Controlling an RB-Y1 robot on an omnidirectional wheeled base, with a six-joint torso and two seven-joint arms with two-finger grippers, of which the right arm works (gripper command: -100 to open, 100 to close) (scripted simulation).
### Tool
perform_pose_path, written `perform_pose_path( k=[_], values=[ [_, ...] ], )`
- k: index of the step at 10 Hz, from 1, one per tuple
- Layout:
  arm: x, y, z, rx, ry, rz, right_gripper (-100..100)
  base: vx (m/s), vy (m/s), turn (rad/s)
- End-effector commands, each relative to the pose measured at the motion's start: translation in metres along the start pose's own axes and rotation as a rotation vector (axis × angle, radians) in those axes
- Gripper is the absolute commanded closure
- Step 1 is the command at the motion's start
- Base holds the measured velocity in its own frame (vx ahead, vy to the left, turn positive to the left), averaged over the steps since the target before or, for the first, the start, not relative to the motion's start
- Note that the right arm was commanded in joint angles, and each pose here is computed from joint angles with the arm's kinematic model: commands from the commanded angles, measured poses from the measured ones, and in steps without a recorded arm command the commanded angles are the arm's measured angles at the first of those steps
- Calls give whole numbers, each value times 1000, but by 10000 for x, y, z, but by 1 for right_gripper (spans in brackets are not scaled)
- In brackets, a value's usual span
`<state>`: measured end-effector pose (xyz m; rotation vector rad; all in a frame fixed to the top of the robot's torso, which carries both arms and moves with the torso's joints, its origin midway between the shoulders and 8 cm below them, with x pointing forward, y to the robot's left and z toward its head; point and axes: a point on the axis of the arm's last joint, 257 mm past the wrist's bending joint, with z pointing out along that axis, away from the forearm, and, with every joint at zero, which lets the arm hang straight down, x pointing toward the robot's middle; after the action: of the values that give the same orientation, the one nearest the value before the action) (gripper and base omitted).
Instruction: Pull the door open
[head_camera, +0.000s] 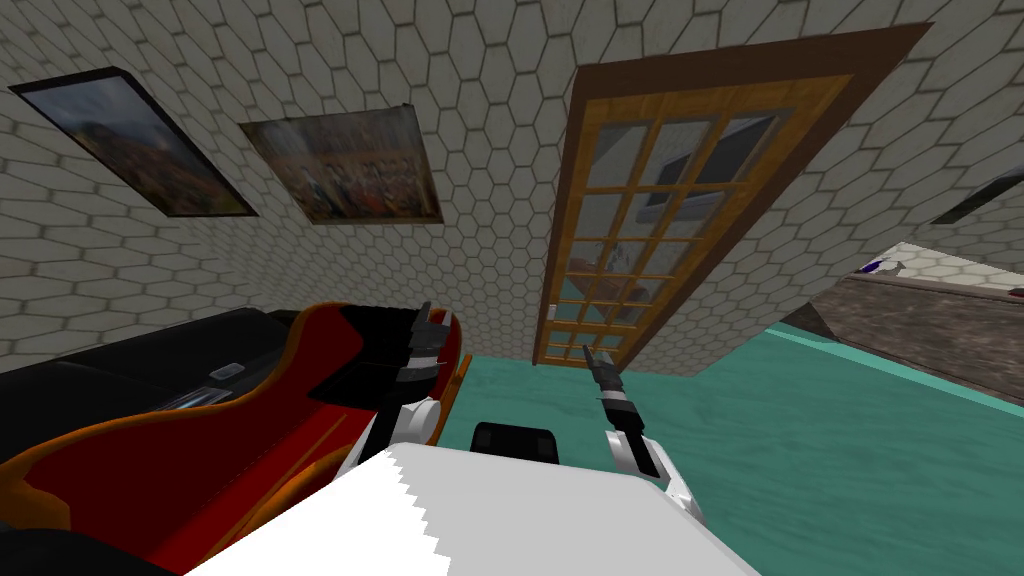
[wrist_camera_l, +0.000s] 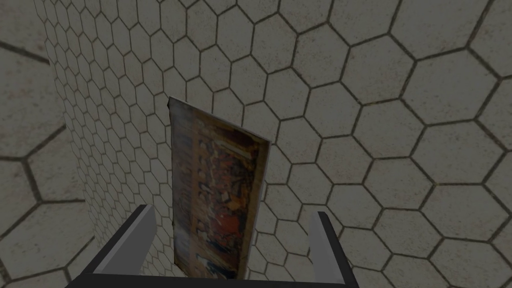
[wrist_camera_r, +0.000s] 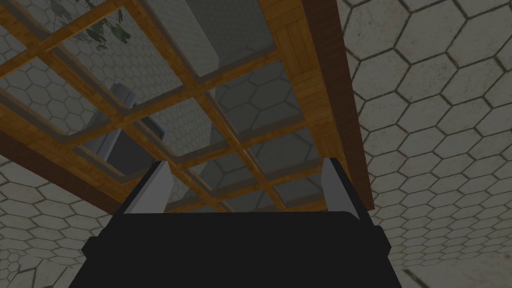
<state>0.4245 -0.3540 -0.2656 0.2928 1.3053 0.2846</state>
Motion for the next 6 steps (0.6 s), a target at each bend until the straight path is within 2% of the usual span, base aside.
perform_pose_path(
  k=[1, 6],
  values=[
    [80, -33, -17, 1, 16, -31, -100, 93, 25, -21],
    [321, -131, -101, 3, 63, -114, -100, 98, 20, -22]
  ],
)
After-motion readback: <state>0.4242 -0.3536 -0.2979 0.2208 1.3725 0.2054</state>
